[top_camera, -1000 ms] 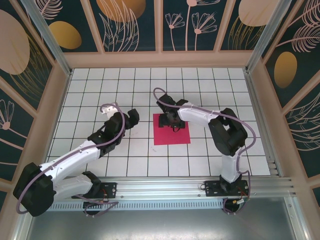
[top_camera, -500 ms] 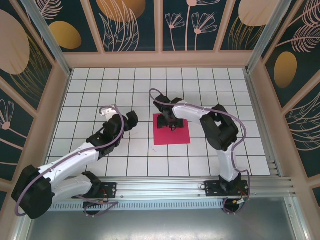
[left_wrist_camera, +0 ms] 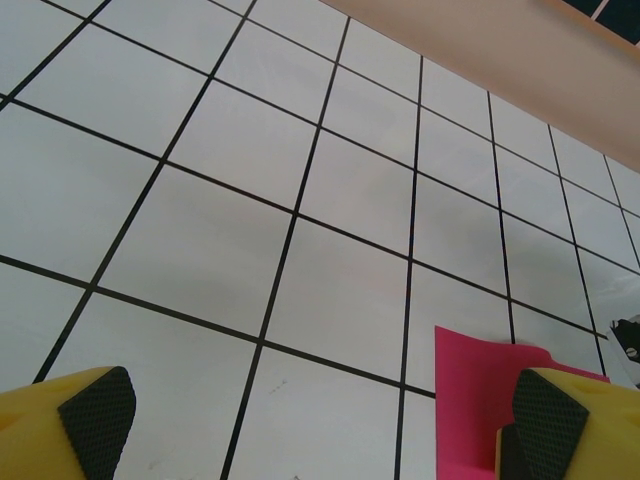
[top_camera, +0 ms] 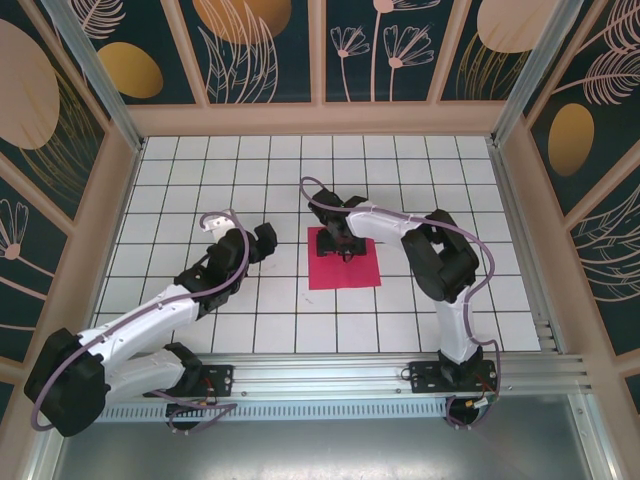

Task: Fold a paper plane with a square sheet of paper (pick it up from the middle)
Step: Fold the square sheet of paper in half at the center of the table.

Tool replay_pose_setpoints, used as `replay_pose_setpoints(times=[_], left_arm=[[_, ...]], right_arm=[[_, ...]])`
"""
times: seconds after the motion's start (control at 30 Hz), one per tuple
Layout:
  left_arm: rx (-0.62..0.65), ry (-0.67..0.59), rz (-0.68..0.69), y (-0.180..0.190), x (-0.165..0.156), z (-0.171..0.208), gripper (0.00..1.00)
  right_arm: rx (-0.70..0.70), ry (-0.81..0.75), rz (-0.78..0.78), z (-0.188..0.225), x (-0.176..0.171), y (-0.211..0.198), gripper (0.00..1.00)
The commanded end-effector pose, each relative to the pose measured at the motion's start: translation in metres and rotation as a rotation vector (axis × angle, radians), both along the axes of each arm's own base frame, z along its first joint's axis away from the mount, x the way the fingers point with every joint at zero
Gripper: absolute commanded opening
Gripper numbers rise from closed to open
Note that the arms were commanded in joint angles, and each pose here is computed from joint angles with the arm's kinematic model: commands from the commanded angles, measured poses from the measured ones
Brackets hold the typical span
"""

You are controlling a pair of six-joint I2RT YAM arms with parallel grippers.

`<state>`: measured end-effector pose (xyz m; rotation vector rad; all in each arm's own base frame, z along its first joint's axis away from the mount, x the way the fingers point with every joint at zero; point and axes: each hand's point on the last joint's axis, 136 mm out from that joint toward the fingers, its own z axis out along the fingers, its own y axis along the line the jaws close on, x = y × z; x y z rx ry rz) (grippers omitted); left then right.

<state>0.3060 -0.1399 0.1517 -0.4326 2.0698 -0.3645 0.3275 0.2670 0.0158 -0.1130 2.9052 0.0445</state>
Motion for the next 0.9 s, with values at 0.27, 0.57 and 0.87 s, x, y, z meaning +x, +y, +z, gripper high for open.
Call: replay_pose_setpoints(times=[0.27,0.57,0.87], left_arm=[[-0.013,0.012,-0.013,-0.005,0.003,0.0,0.98],[-0.013,0.007,-0.007,-0.004,0.003,0.007,0.98],[-0.093,0.003,-0.121,-0.035,0.009,0.019,0.99]], right_arm=[[0.107,-0.027,0.009,0.039,-0.002,0.014,0.52],[0.435,-0.033,0.069,0.088,-0.008,0.055,0.47],[0.812,0.019,-0.006,0.096,-0.005,0.035,0.46]])
